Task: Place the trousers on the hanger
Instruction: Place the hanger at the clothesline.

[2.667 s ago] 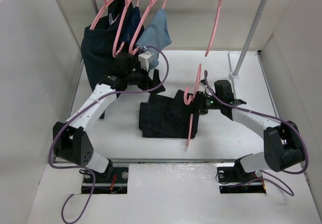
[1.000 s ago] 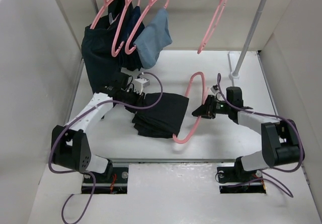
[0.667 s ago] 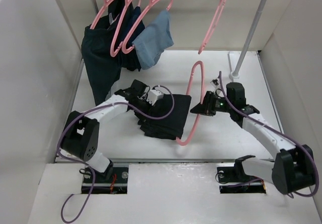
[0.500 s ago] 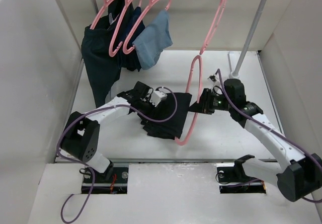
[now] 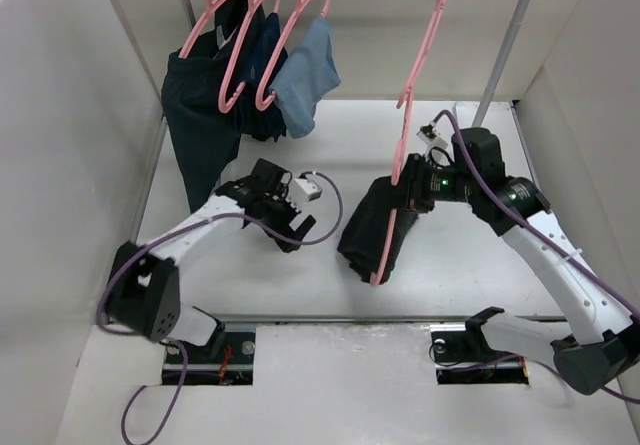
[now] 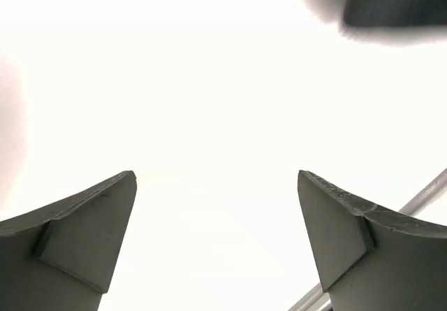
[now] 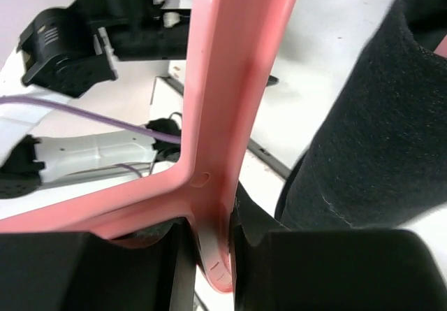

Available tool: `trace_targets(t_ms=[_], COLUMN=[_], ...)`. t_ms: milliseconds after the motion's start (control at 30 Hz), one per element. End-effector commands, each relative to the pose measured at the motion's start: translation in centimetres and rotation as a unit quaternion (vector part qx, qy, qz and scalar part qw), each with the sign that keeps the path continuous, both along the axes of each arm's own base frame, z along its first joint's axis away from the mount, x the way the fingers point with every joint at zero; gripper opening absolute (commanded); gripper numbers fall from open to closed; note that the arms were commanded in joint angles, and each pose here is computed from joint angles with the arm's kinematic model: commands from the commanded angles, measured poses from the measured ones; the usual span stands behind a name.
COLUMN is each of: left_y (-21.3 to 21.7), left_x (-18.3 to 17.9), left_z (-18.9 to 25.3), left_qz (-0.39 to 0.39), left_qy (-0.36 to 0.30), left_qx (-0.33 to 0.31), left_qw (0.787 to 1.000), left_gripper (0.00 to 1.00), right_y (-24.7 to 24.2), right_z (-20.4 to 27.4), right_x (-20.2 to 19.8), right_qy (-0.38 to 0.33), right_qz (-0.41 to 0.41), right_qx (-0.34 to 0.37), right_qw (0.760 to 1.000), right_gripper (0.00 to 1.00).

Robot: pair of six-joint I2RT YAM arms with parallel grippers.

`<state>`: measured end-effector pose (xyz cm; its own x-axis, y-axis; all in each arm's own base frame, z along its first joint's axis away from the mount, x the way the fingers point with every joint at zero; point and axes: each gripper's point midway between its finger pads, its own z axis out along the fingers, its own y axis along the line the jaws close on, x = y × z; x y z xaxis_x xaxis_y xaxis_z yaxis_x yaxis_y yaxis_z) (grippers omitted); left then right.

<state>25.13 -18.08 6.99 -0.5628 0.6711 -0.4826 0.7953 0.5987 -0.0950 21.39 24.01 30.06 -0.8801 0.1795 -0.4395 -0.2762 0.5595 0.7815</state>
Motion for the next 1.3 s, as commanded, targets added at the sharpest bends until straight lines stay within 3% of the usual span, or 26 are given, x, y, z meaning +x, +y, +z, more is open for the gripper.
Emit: trace_targets(t_ms=[0,133,233,367,400,467,500,600,633,700,767,967,1033,1100,1167,1267], left_y=[1.3,0.1,-2.1,-5.7,-7.5,-9.1,-10.3,-12.2,-12.9,-13.9,-14.7,-17.2,-17.2,-16.4,-16.2,-15.7], left_x=[-0.3,-2.5,-4.4,-4.7,-4.7,-4.2,-3.7,-2.9,-3.1,-2.5,-2.8,-3.6,-3.8,-5.0,-5.4,-6.7], left_z=[6.6,13.7,16.7,21.4,23.4,24.5,26.2,25.5,25.9,24.6,24.9,23.2,20.2,18.8,17.5,17.5], left_qz=[-0.037,-0.149,-0.204,-0.243,-0.267,-0.266,-0.277,-0.305,-0.341,-0.360,-0.393,-0.452,-0.464,-0.477,-0.504,-0.513], left_qy=[-0.097,-0.192,-0.197,-0.230,-0.257,-0.253,-0.277,-0.262,-0.279,-0.267,-0.265,-0.208,-0.161,-0.112,-0.095,-0.064], left_qx=[-0.040,-0.079,-0.111,-0.217,-0.264,-0.308,-0.337,-0.356,-0.356,-0.349,-0.349,-0.340,-0.317,-0.308,-0.305,-0.319], left_qw=[0.994,0.967,0.952,0.917,0.891,0.878,0.856,0.844,0.824,0.823,0.809,0.798,0.811,0.815,0.802,0.795], left_gripper=[1.00,1.00,1.00,1.00,1.00,1.00,1.00,1.00,1.00,1.00,1.00,1.00,1.00,0.90,0.84,0.81], right_y=[0.4,1.2,1.5,2.1,2.1,2.1,2.2,2.1,2.3,2.4,2.5,2.8,2.8,2.7,2.7,2.7], right_z=[5.4,6.0,6.5,7.0,7.1,7.1,7.0,7.4,7.1,7.1,7.0,6.4,6.6,6.8,6.8,6.9], right_x=[-1.8,-3.5,-4.1,-5.9,-6.3,-6.8,-7.0,-7.6,-7.7,-7.7,-8.1,-8.4,-8.3,-8.5,-8.5,-8.4], right_qy=[-0.043,-0.031,-0.046,-0.053,-0.058,-0.062,-0.061,-0.074,-0.072,-0.077,-0.080,-0.083,-0.088,-0.093,-0.093,-0.093], right_qz=[0.031,0.085,0.111,0.177,0.191,0.203,0.213,0.224,0.229,0.234,0.239,0.244,0.245,0.245,0.245,0.244], right_qx=[0.048,0.066,0.067,0.082,0.086,0.091,0.097,0.107,0.107,0.111,0.112,0.112,0.114,0.115,0.115,0.118], right_qw=[0.997,0.994,0.990,0.979,0.976,0.973,0.970,0.966,0.965,0.963,0.961,0.960,0.959,0.958,0.958,0.958], right_gripper=[0.00,0.00,0.00,0.00,0.00,0.00,0.00,0.00,0.00,0.00,0.00,0.00,0.00,0.00,0.00,0.00])
